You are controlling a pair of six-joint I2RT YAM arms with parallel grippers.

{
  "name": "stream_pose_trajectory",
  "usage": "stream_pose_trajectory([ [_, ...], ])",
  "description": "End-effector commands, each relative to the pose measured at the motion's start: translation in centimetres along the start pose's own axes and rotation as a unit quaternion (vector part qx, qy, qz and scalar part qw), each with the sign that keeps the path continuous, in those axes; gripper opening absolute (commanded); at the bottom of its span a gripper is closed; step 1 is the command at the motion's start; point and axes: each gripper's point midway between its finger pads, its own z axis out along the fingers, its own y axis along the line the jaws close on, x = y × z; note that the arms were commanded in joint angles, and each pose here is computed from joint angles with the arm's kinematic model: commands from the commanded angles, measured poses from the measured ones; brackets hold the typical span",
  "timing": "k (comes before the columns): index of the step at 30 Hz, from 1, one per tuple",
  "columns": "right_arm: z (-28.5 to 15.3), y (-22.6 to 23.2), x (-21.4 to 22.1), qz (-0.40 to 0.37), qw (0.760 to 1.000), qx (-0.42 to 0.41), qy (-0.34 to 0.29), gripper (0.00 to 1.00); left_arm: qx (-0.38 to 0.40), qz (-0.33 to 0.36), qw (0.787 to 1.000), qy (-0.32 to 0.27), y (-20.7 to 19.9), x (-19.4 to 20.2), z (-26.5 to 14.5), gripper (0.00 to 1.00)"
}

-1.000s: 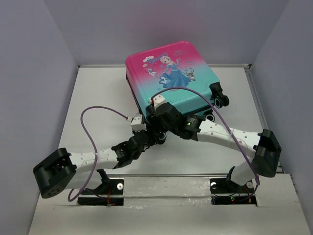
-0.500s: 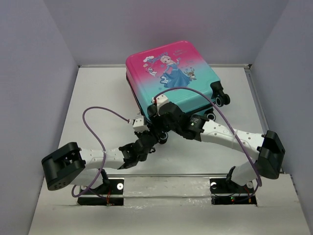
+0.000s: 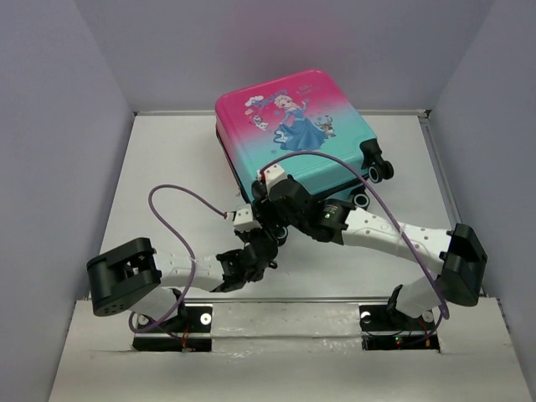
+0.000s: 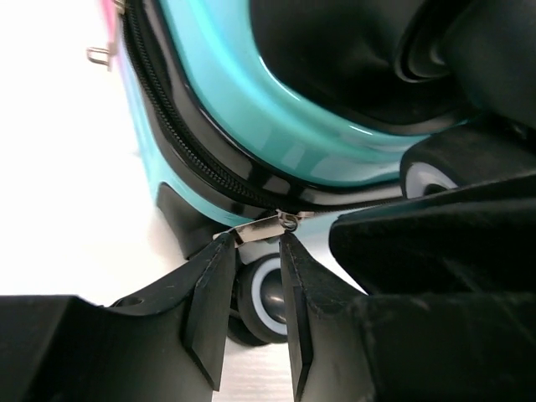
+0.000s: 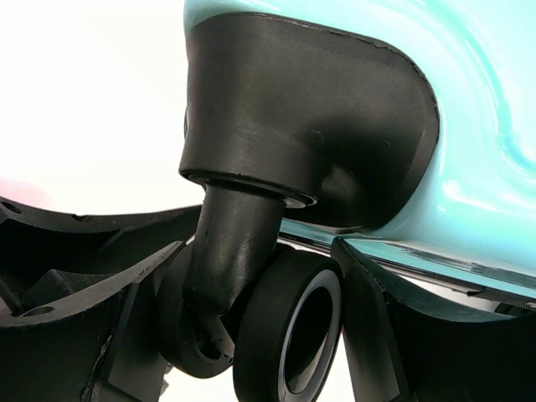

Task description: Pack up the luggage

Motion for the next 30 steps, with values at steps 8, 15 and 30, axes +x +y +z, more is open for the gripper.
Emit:
stream_pose_trajectory([
  [8, -6.0, 12.4, -6.2, -0.005, 0.964, -0.239, -0.114, 0.07, -0.030, -0.165, 0.979, -0.118, -4.7, -6.2, 1.0, 0.49],
  [15, -6.6, 10.1, -5.2, -0.003, 0.972, -0.201, -0.122, 0.07, -0.035, -0.141, 0.979, -0.142, -5.7, -8.2, 1.0, 0.29],
  [30, -7.9, 2.8, -3.3, 0.032, 0.984, -0.099, -0.146, 0.07, -0.074, -0.044, 0.986, -0.140, 0.5, -9.5, -0.2, 0.06],
])
